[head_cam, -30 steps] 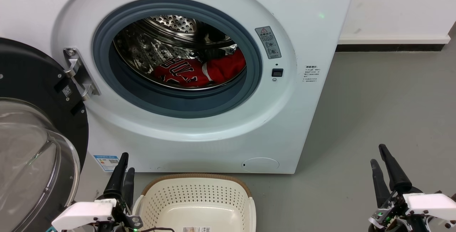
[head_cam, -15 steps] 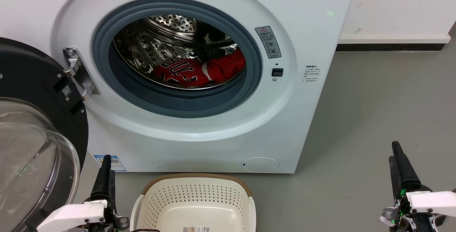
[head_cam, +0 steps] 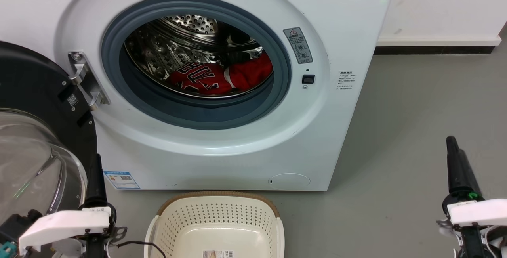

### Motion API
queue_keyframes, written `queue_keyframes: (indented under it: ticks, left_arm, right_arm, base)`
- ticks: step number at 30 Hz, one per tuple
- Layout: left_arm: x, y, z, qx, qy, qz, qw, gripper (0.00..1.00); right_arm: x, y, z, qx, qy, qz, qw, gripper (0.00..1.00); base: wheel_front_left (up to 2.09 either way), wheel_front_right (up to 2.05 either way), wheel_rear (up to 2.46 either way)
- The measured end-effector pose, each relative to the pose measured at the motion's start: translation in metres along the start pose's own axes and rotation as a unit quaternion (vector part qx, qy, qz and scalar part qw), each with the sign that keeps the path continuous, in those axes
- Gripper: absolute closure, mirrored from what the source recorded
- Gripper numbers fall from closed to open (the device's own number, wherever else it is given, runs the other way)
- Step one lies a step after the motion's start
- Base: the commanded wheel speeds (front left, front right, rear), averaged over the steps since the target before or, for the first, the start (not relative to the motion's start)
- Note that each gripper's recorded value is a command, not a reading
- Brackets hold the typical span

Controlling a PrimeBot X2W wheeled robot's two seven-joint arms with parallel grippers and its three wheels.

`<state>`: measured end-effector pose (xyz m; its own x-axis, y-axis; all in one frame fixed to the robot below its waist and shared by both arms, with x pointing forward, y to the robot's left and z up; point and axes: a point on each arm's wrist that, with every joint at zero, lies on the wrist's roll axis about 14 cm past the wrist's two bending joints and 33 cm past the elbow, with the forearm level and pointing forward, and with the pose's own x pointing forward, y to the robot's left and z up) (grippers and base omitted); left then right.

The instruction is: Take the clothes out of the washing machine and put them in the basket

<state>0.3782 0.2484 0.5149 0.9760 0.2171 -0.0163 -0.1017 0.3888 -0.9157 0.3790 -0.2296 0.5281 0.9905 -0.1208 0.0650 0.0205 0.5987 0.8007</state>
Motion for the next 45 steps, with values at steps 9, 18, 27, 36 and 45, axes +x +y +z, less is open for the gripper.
queue_keyframes:
  ticks: [9, 18, 27, 36, 45]
  left_arm:
    - [0.000, -0.032, 0.011, 0.087, -0.031, -0.033, 0.995, 0.00]
    - [-0.009, -0.071, -0.005, 0.210, -0.038, -0.091, 0.973, 0.00]
    - [-0.017, -0.084, -0.025, 0.307, -0.036, -0.111, 0.945, 0.00]
    - [-0.021, -0.086, -0.042, 0.409, -0.035, -0.112, 0.905, 0.00]
    - [-0.024, -0.072, -0.054, 0.446, -0.025, -0.092, 0.890, 0.00]
  right_arm:
    - [0.004, 0.042, 0.014, -0.132, -0.030, 0.064, 0.989, 0.00]
    - [0.002, 0.068, 0.015, -0.230, -0.051, 0.104, 0.966, 0.00]
    - [-0.004, 0.080, 0.008, -0.289, -0.055, 0.127, 0.947, 0.00]
    - [-0.007, 0.091, 0.005, -0.346, -0.065, 0.145, 0.925, 0.00]
    - [-0.011, 0.088, -0.003, -0.390, -0.059, 0.147, 0.907, 0.00]
  base:
    - [0.00, 0.00, 0.00]
    - [0.00, 0.00, 0.00]
    - [0.00, 0.00, 0.00]
    - [0.00, 0.00, 0.00]
    - [0.00, 0.00, 0.00]
